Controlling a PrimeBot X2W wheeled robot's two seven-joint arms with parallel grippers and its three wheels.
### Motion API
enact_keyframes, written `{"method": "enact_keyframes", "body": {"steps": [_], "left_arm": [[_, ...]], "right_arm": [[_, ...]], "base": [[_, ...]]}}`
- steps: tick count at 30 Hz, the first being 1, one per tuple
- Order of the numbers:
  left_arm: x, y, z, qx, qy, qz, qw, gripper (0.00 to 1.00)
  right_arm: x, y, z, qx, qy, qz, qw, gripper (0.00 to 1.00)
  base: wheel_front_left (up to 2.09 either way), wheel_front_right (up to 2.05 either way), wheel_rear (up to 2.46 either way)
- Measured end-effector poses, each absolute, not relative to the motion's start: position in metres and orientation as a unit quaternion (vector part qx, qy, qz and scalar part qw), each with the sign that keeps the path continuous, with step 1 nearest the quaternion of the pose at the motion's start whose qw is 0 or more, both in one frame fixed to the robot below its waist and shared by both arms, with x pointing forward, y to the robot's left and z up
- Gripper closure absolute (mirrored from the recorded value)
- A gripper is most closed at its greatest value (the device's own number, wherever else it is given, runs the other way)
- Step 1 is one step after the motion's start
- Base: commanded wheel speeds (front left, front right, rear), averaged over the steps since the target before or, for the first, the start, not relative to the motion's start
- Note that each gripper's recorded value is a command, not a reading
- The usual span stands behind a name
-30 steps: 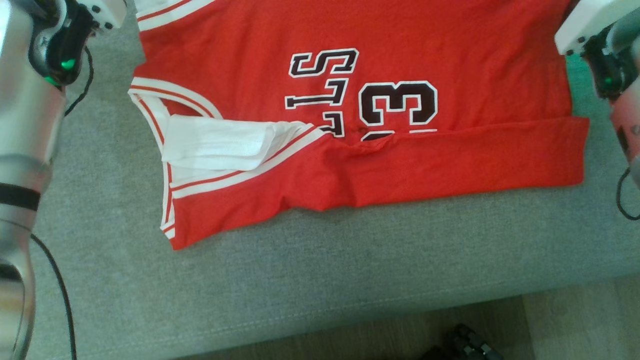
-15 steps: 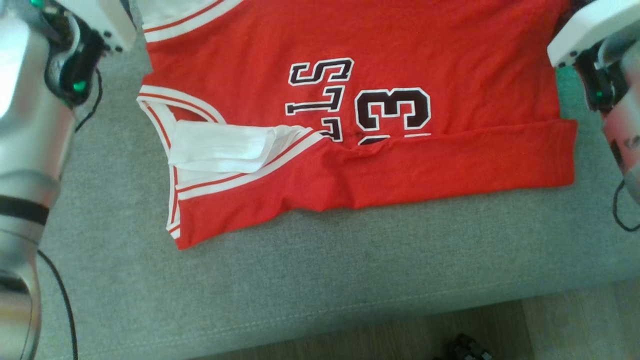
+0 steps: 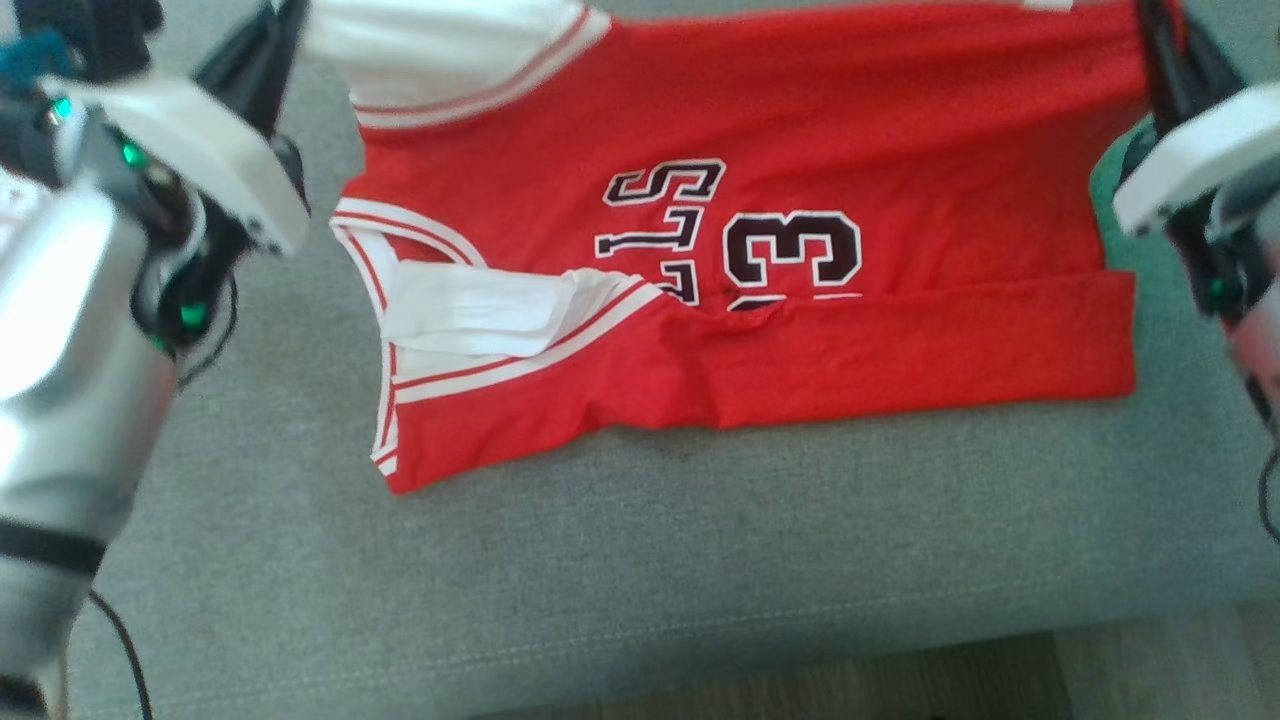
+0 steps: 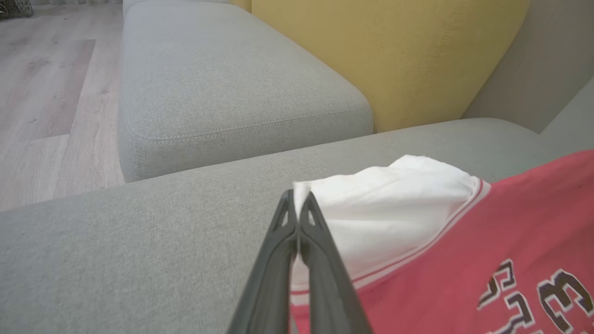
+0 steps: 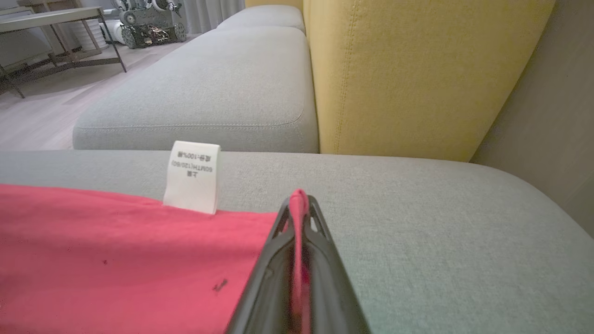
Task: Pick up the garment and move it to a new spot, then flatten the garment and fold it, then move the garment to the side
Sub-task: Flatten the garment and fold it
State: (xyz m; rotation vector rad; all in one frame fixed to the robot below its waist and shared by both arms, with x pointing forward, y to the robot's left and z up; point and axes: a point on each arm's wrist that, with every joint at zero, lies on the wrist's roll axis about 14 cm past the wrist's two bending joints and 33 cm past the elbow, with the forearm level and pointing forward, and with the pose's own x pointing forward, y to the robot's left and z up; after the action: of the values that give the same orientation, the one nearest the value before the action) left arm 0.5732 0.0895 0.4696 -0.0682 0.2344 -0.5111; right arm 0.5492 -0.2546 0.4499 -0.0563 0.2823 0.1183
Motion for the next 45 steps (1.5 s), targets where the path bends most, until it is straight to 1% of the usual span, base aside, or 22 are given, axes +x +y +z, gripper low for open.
{"method": "enact_keyframes", "body": {"steps": [6, 17, 22, 32, 40, 41, 42, 43, 45], "left_arm": [[0.532, 0.092, 0.471, -0.019, 0.133, -0.274, 0.952, 1.0], [0.451, 0.097, 0.461, -0.017, 0.192, -0.291, 0.937, 1.0], [0.422, 0.093, 0.458, -0.02, 0.212, -0.303, 0.929, 1.0], [0.394, 0.088, 0.452, -0.016, 0.233, -0.316, 0.92, 1.0], [0.382, 0.084, 0.44, -0.013, 0.257, -0.325, 0.91, 1.0], [0.382, 0.085, 0.439, -0.012, 0.257, -0.324, 0.91, 1.0], [0.382, 0.086, 0.438, -0.012, 0.257, -0.323, 0.911, 0.88], [0.383, 0.087, 0.437, -0.012, 0.256, -0.319, 0.912, 0.6], [0.381, 0.087, 0.435, -0.014, 0.258, -0.317, 0.913, 0.0]], "right_arm": [[0.518, -0.249, 0.445, -0.025, 0.155, 0.08, 0.984, 1.0], [0.466, -0.243, 0.44, -0.024, 0.212, 0.118, 0.97, 1.0], [0.448, -0.245, 0.44, -0.022, 0.232, 0.125, 0.965, 1.0], [0.412, -0.243, 0.42, -0.023, 0.3, 0.142, 0.943, 1.0], [0.399, -0.243, 0.412, -0.013, 0.338, 0.146, 0.93, 1.0], [0.395, -0.244, 0.41, -0.008, 0.347, 0.144, 0.927, 0.85], [0.392, -0.244, 0.407, -0.006, 0.353, 0.145, 0.924, 0.22], [0.39, -0.244, 0.405, -0.006, 0.356, 0.145, 0.923, 0.0], [0.383, -0.247, 0.4, -0.001, 0.373, 0.14, 0.917, 0.0]], "base": [[0.0, 0.0, 0.0], [0.0, 0.0, 0.0], [0.0, 0.0, 0.0], [0.0, 0.0, 0.0], [0.0, 0.0, 0.0], [0.0, 0.0, 0.0], [0.0, 0.0, 0.0], [0.0, 0.0, 0.0], [0.0, 0.0, 0.0]]}}
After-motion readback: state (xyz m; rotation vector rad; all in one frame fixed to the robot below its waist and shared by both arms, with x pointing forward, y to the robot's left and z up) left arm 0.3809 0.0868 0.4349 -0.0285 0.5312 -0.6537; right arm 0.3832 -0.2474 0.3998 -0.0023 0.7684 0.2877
